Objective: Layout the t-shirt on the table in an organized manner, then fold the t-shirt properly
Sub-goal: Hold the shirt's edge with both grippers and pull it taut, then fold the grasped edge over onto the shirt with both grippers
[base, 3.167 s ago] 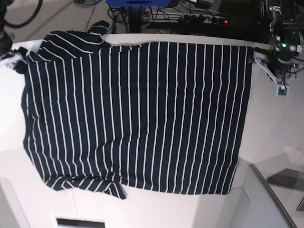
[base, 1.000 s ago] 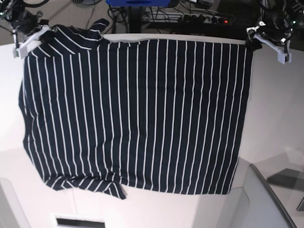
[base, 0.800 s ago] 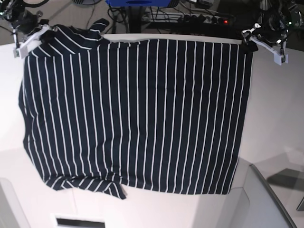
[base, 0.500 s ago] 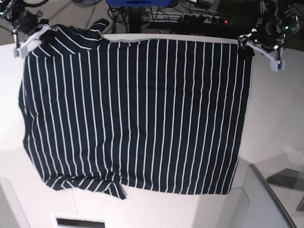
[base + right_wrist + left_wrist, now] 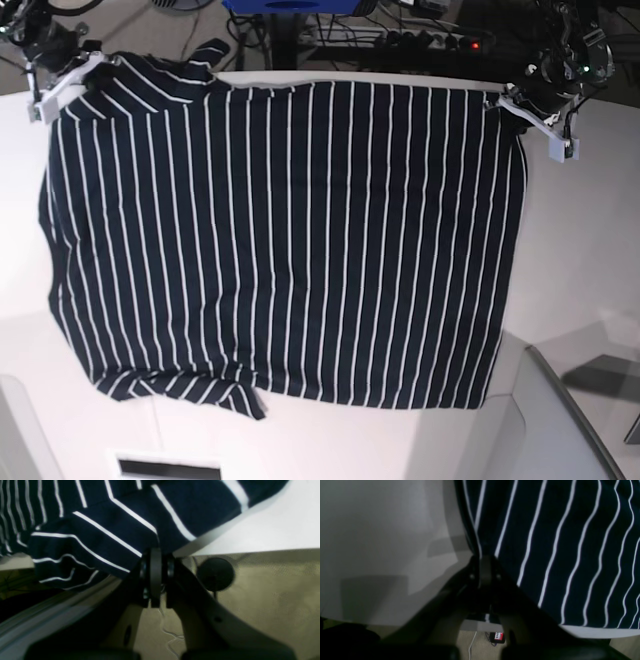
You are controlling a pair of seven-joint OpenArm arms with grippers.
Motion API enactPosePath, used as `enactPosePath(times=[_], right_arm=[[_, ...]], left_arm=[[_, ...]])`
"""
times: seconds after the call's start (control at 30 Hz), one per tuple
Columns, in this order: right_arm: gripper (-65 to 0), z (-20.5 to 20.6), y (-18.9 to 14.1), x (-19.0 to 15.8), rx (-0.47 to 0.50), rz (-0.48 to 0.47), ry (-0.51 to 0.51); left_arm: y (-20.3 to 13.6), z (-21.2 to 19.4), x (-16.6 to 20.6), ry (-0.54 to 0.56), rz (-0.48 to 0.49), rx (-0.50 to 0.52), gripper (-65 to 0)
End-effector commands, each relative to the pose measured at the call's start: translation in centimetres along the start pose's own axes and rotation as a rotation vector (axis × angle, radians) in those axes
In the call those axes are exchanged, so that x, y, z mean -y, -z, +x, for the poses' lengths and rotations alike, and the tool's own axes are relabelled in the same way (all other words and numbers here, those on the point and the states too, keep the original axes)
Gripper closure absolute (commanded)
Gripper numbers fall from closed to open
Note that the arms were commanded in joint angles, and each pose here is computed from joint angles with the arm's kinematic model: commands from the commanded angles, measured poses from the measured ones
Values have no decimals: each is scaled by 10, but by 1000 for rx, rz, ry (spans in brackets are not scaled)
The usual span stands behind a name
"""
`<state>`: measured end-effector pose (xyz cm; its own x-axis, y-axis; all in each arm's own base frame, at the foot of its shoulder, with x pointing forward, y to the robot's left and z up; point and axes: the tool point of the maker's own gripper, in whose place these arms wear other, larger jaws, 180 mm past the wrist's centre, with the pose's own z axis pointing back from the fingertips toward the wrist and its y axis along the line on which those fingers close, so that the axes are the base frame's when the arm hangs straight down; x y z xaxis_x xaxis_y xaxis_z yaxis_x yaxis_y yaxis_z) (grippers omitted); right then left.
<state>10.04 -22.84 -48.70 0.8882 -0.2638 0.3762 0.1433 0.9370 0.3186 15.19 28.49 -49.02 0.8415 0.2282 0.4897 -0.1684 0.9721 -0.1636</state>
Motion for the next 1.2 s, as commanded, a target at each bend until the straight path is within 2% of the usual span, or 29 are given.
enactPosePath(times=[0.0,0.1,0.2,0.3,0.43,0.53,0.97,1.07,1.17], right_arm=[[0,11,-10,-1,38,-1,-33],[0,20,-23,-5,61,-17,-78],[0,19,-30,-7,25,-25,-107],[0,17,-35,-9,12,-29,-123],[0,14,-41,-11,6,-36,-139],[0,3,-44,-9,-39,-42,-139],[0,2,-42,-10,-83,-41,-150],[0,19,-39,-13,-57,-44,-174],[0,33,-35,-7,-88,-97,-220]], left_arm=[[-5,-13,-2,32,11,-65,0],[-16,-1,3,74,9,-29,0],[-26,12,10,114,5,11,0],[-34,13,14,143,8,-1,0],[-52,22,-1,125,64,17,0],[-65,30,-18,105,115,39,0],[-69,26,-20,104,125,30,0],[-68,27,-20,104,123,32,0],[-68,29,-19,104,122,35,0]])
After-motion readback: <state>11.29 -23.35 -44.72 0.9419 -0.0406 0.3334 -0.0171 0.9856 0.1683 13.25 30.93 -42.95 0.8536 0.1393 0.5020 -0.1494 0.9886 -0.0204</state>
